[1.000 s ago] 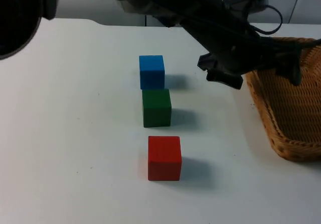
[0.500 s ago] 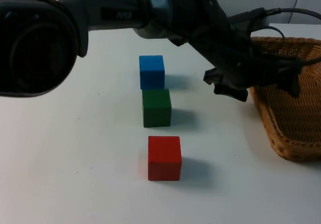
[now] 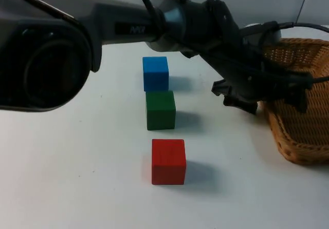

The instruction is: Pick up the basket with the left hand and place the blue cube into the basket with the right hand.

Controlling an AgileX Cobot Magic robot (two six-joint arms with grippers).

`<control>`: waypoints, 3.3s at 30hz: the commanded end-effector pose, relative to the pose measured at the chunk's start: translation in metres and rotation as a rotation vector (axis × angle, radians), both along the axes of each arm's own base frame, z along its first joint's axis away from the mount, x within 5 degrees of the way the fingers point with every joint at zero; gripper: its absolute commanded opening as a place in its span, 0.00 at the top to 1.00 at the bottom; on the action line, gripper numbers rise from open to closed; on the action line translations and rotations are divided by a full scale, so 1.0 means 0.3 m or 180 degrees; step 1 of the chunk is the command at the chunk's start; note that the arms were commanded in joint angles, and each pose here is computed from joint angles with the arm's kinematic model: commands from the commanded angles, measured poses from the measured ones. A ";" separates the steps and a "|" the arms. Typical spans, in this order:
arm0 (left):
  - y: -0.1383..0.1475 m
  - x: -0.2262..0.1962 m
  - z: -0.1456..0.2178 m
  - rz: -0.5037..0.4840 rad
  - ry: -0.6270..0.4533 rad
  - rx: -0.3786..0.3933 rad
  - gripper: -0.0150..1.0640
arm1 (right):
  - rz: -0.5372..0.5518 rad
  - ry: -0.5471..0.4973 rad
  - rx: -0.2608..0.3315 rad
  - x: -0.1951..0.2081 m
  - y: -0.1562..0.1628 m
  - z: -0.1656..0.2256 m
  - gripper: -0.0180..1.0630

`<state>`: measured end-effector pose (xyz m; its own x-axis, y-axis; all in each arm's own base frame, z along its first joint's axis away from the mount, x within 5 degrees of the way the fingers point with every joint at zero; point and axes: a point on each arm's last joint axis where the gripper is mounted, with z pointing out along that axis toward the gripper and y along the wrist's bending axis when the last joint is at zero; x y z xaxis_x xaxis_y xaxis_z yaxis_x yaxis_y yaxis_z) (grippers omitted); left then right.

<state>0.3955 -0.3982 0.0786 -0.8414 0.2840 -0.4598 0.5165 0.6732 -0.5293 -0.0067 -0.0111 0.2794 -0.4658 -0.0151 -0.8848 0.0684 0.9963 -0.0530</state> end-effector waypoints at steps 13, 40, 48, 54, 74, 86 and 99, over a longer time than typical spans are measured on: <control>-0.034 -0.007 -0.002 0.0171 0.0011 -0.0191 0.98 | -0.0019 -0.0023 -0.0010 0.001 0.000 -0.003 0.02; 0.247 0.110 0.557 0.0918 -0.0527 0.0164 0.99 | -0.0016 -0.0023 -0.0015 0.001 0.000 -0.003 0.02; 0.278 0.087 0.678 0.0848 -0.0607 -0.0020 0.99 | -0.0016 -0.0023 -0.0015 0.001 0.000 -0.003 0.02; 0.352 0.103 0.772 0.0986 -0.0763 -0.0112 0.99 | -0.0016 -0.0023 -0.0015 0.001 0.000 -0.003 0.02; 0.817 -0.074 0.733 0.2205 -0.1008 -0.0037 0.99 | -0.0016 -0.0023 -0.0015 0.001 0.000 -0.003 0.02; 1.128 -0.311 0.657 0.2181 -0.0674 0.0383 0.99 | 0.0003 -0.0020 -0.0036 0.001 0.001 -0.003 0.02; 1.304 -0.436 0.517 0.1796 -0.0022 -0.0009 0.99 | 0.0036 -0.0016 -0.0038 0.001 0.004 -0.003 0.02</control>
